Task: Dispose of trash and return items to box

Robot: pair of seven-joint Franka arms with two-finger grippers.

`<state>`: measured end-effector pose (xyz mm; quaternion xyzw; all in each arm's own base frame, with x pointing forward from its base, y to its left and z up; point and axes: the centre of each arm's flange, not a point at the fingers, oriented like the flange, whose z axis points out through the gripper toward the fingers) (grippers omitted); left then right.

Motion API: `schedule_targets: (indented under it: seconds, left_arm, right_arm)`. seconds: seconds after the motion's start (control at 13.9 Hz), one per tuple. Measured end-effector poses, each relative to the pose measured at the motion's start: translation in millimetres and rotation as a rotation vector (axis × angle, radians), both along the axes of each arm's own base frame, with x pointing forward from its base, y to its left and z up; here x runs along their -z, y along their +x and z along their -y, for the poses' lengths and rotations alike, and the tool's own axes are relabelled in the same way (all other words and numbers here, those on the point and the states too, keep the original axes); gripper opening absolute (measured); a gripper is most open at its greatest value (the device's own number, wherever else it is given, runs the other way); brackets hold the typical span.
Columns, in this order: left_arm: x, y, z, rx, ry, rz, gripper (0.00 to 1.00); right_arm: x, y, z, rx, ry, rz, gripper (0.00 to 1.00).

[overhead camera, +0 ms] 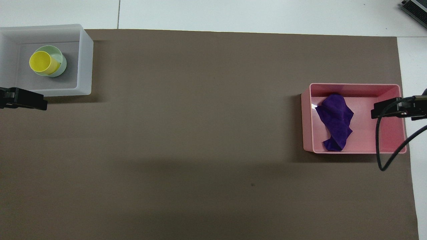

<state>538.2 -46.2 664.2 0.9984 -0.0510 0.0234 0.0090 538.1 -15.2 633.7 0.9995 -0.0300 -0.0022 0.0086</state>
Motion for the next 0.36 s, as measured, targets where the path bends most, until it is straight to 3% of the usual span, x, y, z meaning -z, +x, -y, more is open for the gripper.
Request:
schedule_targets:
  seconds: [0.36]
  left_arm:
    - [0.0, -1.1, 0.0, 0.000, 0.001, 0.000, 1.00]
  right_arm:
    - [0.0, 0.0, 0.0, 0.000, 0.000, 0.000, 1.00]
